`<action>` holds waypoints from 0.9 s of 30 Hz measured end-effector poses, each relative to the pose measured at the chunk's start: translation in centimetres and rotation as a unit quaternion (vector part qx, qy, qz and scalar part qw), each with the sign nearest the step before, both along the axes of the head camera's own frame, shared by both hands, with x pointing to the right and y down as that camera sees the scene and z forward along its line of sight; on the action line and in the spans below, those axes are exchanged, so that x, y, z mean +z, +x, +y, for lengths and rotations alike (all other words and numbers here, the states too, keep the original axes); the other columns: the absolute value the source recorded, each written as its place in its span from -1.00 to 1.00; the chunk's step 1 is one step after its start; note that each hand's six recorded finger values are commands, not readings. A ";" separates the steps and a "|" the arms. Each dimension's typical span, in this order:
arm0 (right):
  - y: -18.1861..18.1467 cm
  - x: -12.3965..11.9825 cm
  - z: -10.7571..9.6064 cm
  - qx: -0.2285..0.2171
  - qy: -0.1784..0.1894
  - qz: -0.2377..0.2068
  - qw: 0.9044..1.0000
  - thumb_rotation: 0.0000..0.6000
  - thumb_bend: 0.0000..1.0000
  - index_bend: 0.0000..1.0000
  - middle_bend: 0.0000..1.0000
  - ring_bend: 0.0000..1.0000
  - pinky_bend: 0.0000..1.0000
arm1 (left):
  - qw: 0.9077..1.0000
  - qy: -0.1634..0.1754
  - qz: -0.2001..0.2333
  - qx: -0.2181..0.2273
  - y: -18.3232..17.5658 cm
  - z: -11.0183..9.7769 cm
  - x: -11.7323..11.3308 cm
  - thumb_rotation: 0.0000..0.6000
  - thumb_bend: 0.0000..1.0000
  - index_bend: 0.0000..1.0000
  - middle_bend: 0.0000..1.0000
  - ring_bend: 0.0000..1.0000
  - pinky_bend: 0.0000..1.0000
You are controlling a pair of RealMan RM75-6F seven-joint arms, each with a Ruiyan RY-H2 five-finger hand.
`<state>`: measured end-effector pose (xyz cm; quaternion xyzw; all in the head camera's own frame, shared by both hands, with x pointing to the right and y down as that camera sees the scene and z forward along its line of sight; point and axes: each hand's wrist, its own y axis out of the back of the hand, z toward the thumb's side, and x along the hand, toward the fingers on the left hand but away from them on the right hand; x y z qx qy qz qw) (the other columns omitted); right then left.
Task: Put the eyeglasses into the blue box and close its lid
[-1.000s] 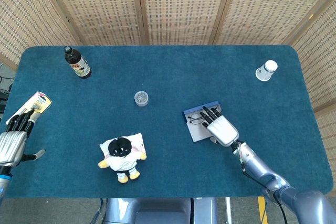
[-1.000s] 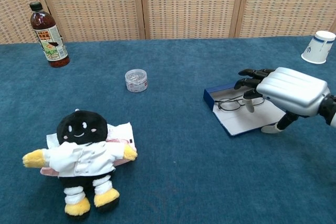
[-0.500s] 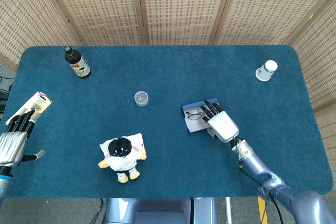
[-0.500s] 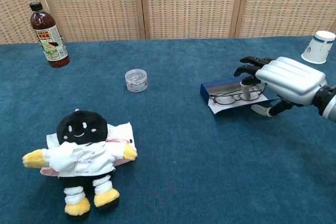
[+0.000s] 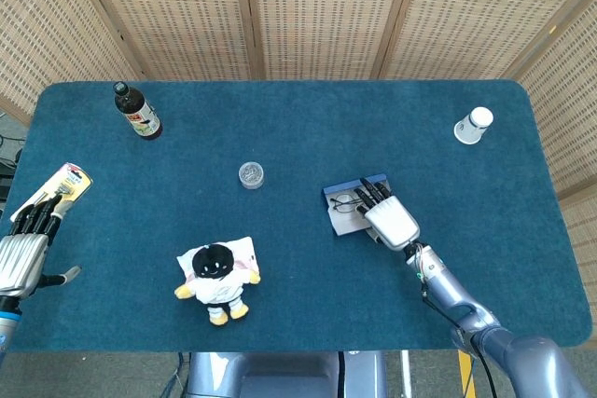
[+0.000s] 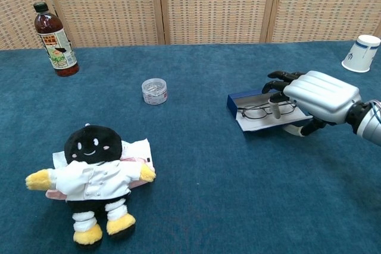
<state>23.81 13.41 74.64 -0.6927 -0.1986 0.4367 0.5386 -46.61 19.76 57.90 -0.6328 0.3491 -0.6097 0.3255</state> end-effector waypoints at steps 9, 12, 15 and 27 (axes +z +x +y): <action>-0.6 0.5 0.0 -0.003 -0.007 0.005 1.000 1.00 0.11 0.03 -0.60 -0.99 -0.61 | 1.000 0.000 0.000 0.000 -0.1 0.0 0.0 1.00 -1.00 -1.00 -1.00 -1.00 -1.00; -0.8 0.7 0.0 -0.007 -0.012 0.009 1.000 1.00 0.14 0.05 -0.60 -0.99 -0.61 | 1.000 0.000 0.000 -0.001 -0.1 0.0 0.0 1.00 -1.00 -1.00 -1.00 -1.00 -1.00; -1.0 0.8 -0.1 -0.011 -0.013 0.011 1.000 1.00 0.13 0.12 -0.59 -0.99 -0.61 | 1.000 0.001 0.000 -0.002 -0.1 0.0 -0.1 1.00 -1.00 -1.00 -1.00 -1.00 -1.00; 0.1 -0.4 -0.4 -0.015 0.006 0.009 1.000 1.00 0.13 0.29 -0.57 -0.99 -0.60 | 1.000 0.001 0.001 -0.003 -0.3 0.1 -0.1 1.00 -1.00 -1.00 -1.00 -1.00 -1.00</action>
